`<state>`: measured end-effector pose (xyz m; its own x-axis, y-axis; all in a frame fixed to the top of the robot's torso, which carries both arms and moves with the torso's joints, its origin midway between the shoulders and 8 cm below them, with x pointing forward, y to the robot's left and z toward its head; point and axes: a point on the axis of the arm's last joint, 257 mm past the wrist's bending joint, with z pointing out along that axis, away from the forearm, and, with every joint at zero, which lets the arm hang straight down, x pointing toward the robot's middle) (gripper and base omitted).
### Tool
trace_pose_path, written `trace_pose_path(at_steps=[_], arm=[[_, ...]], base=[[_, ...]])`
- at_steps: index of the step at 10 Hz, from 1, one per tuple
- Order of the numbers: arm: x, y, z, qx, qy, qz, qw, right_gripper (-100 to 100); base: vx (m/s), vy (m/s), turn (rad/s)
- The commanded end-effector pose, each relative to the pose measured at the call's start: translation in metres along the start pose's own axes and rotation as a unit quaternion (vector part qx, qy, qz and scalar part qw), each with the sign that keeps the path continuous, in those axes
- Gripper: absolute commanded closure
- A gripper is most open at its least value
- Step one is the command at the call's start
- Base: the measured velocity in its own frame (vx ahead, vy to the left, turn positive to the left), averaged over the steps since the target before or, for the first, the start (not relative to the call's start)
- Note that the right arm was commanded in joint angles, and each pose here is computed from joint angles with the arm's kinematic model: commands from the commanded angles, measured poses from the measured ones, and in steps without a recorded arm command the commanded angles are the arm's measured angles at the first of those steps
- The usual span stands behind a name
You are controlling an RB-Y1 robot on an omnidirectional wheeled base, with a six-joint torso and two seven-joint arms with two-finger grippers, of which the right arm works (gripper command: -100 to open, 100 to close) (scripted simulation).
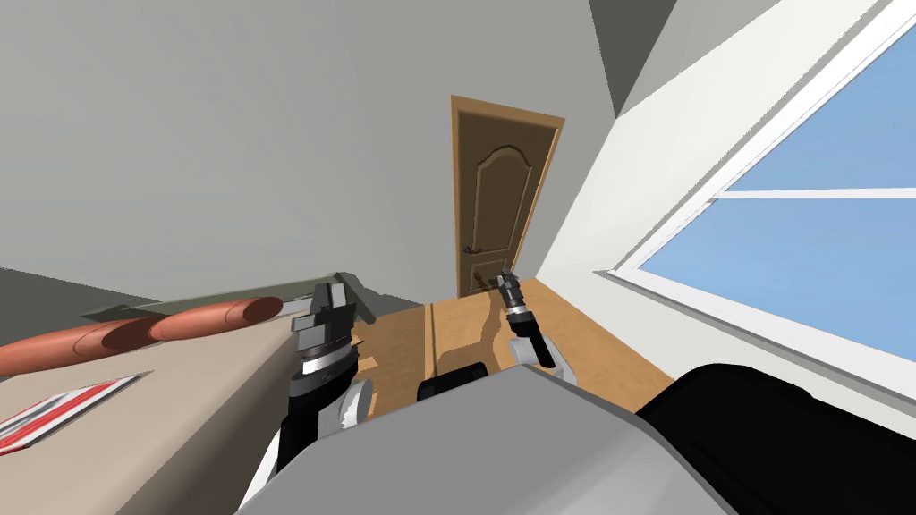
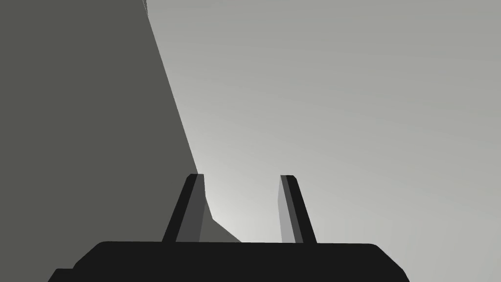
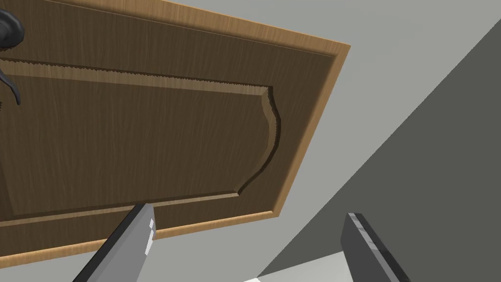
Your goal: Pull the door open
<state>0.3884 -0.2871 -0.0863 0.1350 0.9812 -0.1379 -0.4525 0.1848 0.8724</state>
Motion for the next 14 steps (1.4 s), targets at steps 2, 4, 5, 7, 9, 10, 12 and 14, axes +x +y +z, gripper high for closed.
trace_pose_path(at_steps=[2, 4, 5, 7, 9, 10, 12, 14], arm=[[0.000, -0.020, -0.0019, 0.015, 0.004, 0.002, 0.9999, -100], [0.000, -0.033, -0.0036, 0.025, 0.006, 0.003, 0.9997, -100], [-0.001, -0.040, -0.0046, 0.031, 0.007, 0.004, 0.9995, -100], [-0.002, -0.054, -0.0068, 0.042, 0.009, 0.005, 0.9991, -100], [-0.003, -0.068, -0.0093, 0.053, 0.010, 0.006, 0.9985, -100], [-0.004, -0.075, -0.0106, 0.059, 0.011, 0.006, 0.9982, -100], [-0.005, -0.089, -0.0135, 0.071, 0.012, 0.007, 0.9974, -100], [-0.008, -0.103, -0.0167, 0.083, 0.013, 0.008, 0.9965, -100]], base=[[0.122, -0.028, 0.045], [0.096, -0.031, 0.043], [0.092, -0.025, 0.044], [0.100, -0.021, 0.043], [0.101, -0.036, 0.048], [0.081, -0.020, 0.045], [0.095, -0.025, 0.045], [0.102, -0.035, 0.049]])
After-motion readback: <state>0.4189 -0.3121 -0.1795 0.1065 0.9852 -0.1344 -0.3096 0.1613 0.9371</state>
